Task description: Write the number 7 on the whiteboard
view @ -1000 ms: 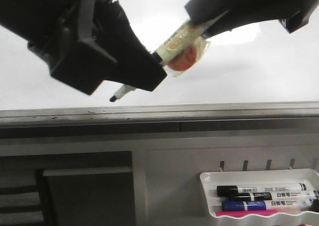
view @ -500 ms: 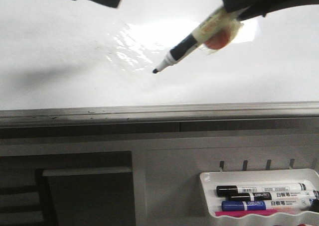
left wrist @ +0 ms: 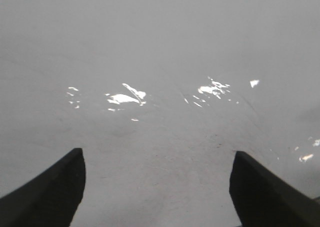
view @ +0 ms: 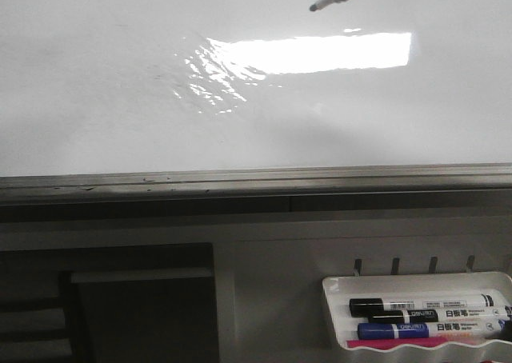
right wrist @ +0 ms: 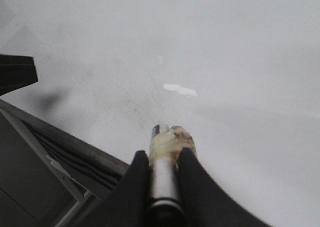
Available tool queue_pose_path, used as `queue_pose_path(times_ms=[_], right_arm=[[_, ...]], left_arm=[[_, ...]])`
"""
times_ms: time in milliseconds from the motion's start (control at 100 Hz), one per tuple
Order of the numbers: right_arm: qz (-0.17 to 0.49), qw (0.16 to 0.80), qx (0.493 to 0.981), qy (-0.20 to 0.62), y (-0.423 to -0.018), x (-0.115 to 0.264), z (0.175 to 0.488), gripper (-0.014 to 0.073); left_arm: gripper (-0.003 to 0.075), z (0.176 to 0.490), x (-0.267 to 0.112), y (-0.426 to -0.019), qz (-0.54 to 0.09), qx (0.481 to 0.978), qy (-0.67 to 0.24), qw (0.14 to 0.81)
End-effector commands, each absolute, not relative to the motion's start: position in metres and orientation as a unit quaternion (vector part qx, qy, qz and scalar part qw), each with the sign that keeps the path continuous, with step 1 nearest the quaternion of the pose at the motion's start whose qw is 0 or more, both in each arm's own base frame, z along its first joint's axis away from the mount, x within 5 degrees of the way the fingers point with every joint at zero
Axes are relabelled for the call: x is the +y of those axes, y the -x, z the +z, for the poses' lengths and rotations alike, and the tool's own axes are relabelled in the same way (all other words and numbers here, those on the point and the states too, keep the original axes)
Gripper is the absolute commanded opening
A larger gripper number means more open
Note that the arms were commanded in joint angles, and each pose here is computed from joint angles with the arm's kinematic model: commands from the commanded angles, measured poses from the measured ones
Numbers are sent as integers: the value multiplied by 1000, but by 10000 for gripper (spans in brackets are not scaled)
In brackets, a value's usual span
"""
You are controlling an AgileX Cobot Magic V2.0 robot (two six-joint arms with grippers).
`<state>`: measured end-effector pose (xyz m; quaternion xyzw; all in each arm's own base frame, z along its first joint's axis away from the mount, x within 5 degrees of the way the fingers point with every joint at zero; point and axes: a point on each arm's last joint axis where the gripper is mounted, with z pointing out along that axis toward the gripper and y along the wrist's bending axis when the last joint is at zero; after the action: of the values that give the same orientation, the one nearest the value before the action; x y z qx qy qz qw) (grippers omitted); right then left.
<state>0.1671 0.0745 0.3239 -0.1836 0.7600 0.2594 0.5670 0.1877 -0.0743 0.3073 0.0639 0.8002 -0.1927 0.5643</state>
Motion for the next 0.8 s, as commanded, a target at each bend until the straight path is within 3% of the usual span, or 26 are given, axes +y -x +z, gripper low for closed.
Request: queue_pose_path(times_ms=[0,220,460,790], right_arm=[[277,594,737,166,-179,77,337,-53],[324,590,722,161,-216,90,336,-53],[331,570,734,165,-251,99,331,-53],[268,569,767,131,-267,91,322,-52]], left_arm=[[545,322,-67,-187,-192,774,-21,603],[545,322,-66,-187,-191,773,-19,605],[545,322,-66,-187,-191,773,-19,605],[545,323,-65,-188,-186,770,-14,610]])
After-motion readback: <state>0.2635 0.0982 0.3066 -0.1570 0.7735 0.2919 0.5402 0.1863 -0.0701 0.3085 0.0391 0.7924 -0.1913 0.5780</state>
